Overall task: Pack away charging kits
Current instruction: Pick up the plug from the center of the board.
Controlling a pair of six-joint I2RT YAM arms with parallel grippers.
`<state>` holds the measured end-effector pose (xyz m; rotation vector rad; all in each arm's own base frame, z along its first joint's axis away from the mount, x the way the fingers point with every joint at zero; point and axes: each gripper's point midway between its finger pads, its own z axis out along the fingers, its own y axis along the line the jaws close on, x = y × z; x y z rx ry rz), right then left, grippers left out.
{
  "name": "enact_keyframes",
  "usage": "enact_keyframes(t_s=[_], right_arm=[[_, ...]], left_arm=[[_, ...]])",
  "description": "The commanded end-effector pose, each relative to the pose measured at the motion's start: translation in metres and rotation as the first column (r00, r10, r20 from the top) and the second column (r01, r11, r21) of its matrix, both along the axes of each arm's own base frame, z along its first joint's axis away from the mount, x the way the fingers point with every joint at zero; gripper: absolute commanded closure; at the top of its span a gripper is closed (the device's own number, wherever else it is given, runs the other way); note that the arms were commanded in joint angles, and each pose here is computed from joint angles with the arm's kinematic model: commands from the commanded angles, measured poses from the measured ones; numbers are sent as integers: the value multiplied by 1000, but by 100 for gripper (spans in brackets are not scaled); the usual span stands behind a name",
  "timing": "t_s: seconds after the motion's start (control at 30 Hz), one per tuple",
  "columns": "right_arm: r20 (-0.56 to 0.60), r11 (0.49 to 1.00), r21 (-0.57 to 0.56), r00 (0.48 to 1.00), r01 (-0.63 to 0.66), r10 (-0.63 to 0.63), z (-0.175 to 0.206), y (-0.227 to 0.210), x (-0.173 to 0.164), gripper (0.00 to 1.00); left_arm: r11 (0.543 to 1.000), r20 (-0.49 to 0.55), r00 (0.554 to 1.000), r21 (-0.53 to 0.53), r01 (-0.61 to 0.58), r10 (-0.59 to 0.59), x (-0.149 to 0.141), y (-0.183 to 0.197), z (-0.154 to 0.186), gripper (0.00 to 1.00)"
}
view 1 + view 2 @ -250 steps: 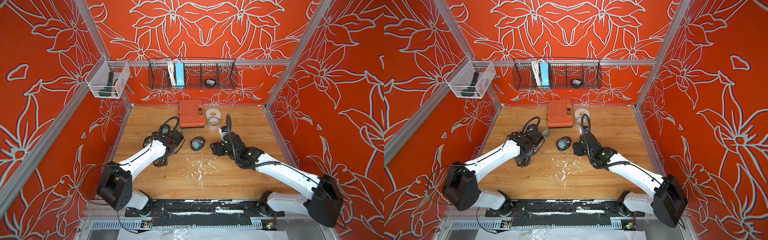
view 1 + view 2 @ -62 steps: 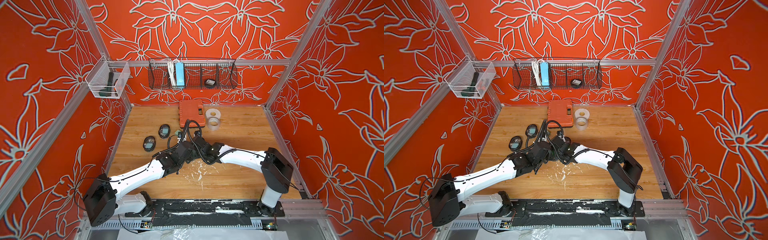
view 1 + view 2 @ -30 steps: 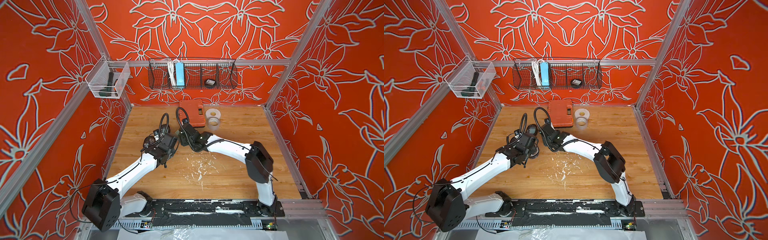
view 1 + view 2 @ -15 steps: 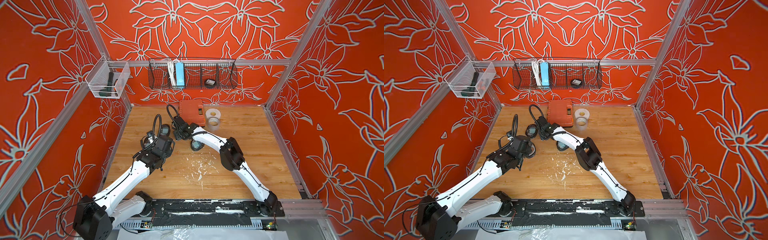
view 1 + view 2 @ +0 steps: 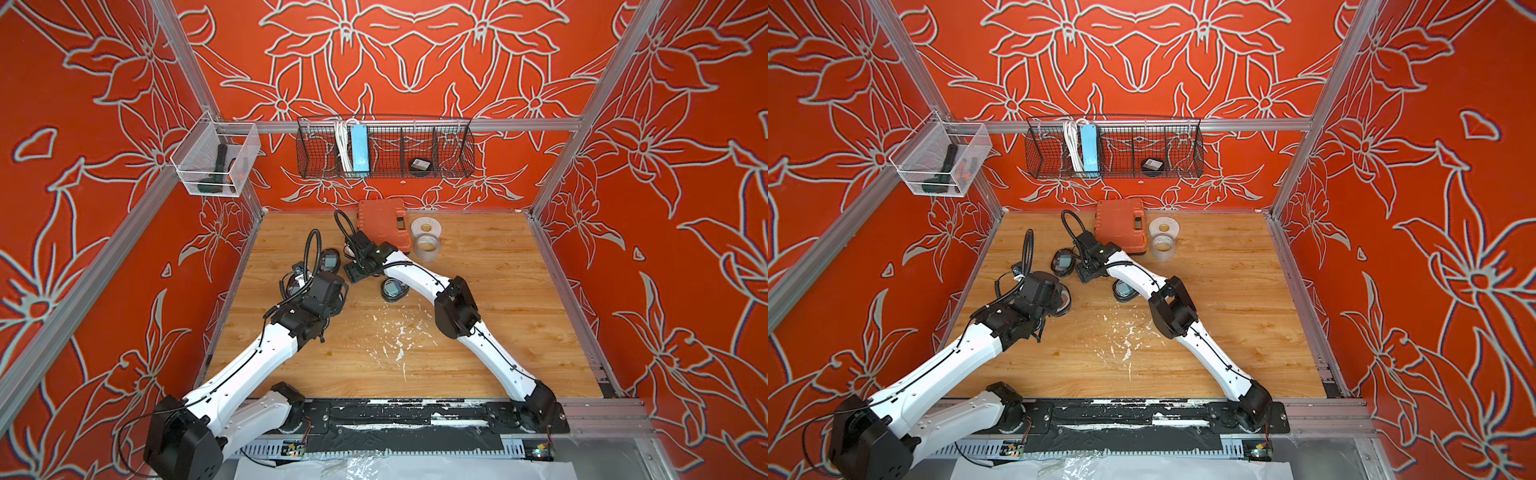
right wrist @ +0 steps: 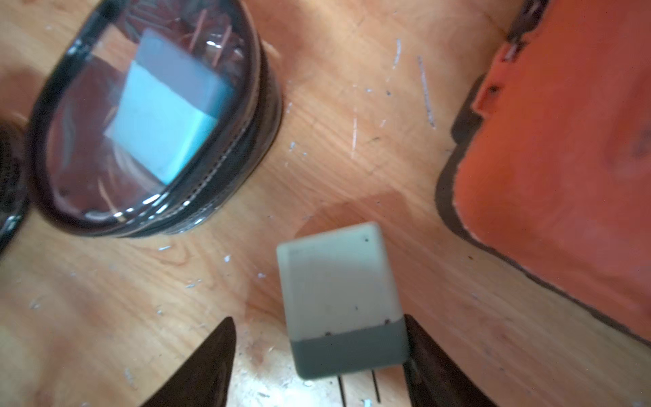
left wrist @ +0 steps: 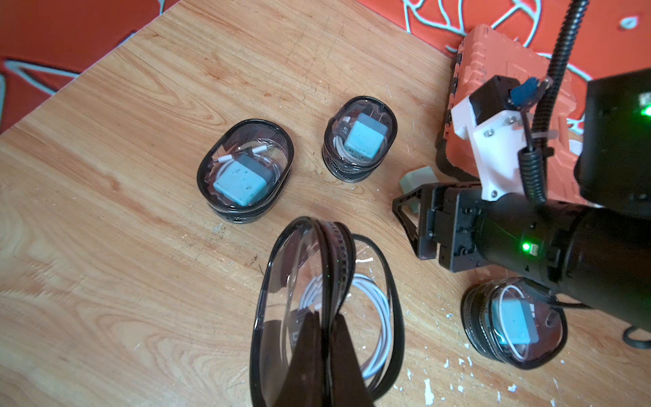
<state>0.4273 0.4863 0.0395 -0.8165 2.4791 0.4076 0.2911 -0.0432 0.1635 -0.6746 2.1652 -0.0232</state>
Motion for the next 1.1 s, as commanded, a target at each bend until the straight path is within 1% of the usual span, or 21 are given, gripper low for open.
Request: enact_keyframes(t_s=[0.0, 0.1, 0.13, 0.2, 0.33, 0.5, 0.6, 0.73, 0.77, 0.9, 1.07], right_arm=[[-49, 998, 31, 997, -57, 58, -9, 11, -11, 30], [-53, 998, 36, 997, -58, 60, -9, 13, -13, 38], [-47, 998, 29, 998, -48, 49, -8, 12, -11, 39], [-34, 1000, 5, 999, -18, 18, -11, 8, -8, 37], [-23, 996, -29, 996, 85, -86, -20, -2, -1, 33], [-56, 985, 3, 983, 175, -175, -40, 5, 1, 33], [-56, 977, 24, 976, 210, -209, -50, 14, 0, 35], [-50, 968, 38, 968, 247, -245, -58, 19, 1, 46], [-45, 965, 37, 966, 258, -256, -60, 17, 2, 50], [-25, 959, 9, 959, 282, -281, -64, 10, 4, 63], [-26, 956, -12, 956, 294, -294, -64, 4, 3, 76]], left_arm=[[1000, 14, 1000, -5, -17, 17, 0, 3, 3, 100], [1000, 13, 1000, -5, -15, 15, 0, 3, 2, 100], [1000, 12, 1000, -5, -14, 14, 0, 3, 2, 100], [1000, 9, 1000, -6, -12, 12, 0, 2, 1, 100], [1000, 4, 1000, -6, -11, 11, 1, 2, -1, 100], [1000, -2, 1000, -5, -8, 8, 1, 1, -3, 100], [1000, -4, 1000, -4, -9, 9, 2, 1, -3, 100], [1000, -8, 1000, -2, -10, 10, 2, 1, -4, 100], [1000, -9, 1000, -1, -9, 9, 2, 1, -4, 100], [1000, -6, 1000, -9, -3, 3, 2, 0, -3, 100], [1000, -6, 1000, -10, 0, 0, 2, -1, -4, 100]])
